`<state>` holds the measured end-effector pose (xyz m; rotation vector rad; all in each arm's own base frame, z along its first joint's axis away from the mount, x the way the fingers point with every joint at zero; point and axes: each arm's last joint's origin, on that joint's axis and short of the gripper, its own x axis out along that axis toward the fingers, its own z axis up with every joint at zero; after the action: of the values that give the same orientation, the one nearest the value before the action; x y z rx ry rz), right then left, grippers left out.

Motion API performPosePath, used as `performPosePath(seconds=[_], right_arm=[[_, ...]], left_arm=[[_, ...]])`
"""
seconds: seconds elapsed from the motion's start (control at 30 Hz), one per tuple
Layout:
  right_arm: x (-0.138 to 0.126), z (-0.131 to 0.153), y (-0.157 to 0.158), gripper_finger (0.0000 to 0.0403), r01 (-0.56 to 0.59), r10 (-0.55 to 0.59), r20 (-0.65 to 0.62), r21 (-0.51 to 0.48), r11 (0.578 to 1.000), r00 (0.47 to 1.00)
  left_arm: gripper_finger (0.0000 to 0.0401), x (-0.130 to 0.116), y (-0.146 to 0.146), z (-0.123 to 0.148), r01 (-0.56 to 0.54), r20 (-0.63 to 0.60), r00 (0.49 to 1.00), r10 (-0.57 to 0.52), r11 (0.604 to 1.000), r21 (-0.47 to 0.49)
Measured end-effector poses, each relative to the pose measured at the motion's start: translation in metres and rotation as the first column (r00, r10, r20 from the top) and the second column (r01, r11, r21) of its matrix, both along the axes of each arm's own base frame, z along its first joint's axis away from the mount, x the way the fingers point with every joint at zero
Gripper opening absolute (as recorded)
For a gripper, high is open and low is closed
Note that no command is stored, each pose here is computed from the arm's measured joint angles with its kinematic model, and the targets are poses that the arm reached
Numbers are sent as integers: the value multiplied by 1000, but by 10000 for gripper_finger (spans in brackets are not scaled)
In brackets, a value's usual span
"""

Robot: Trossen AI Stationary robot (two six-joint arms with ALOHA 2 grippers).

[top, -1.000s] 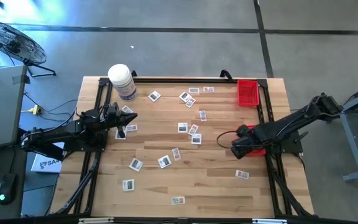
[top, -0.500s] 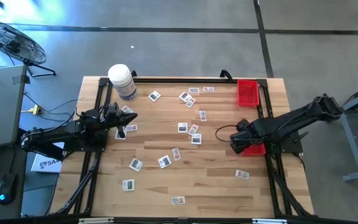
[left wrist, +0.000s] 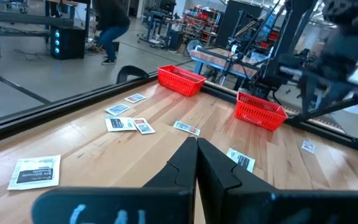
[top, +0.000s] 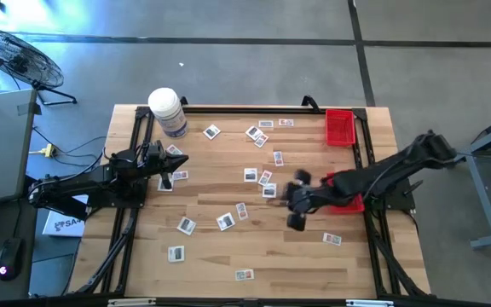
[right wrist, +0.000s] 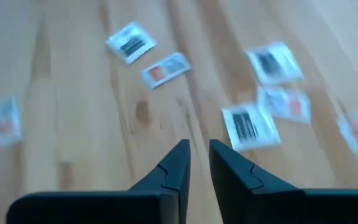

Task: Pick & Place First Aid Supplies
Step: Put the towelette pack into the bottom basket

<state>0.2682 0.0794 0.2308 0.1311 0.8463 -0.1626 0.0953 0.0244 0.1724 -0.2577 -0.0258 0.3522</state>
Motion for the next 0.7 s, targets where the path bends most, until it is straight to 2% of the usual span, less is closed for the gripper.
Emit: performPosePath(seconds=[0.07,0.2,0.47,0.7], right_arm=[[10,-13,1,63,-69,68,-28,-67,995,997],[24,-41,-9,83,-103,84,-132,-142,985,988],[39,-79,-37,139,-130,83,-280,-156,979,956],[45,-94,-53,151,-180,133,-331,-115,977,934]], left_arm=[[1,0,0,0,0,0,1000,0,1000,0],[1,0,0,0,0,0,1000,0,1000,0],[1,0,0,0,0,0,1000,0,1000,0],[1,0,0,0,0,0,1000,0,1000,0]])
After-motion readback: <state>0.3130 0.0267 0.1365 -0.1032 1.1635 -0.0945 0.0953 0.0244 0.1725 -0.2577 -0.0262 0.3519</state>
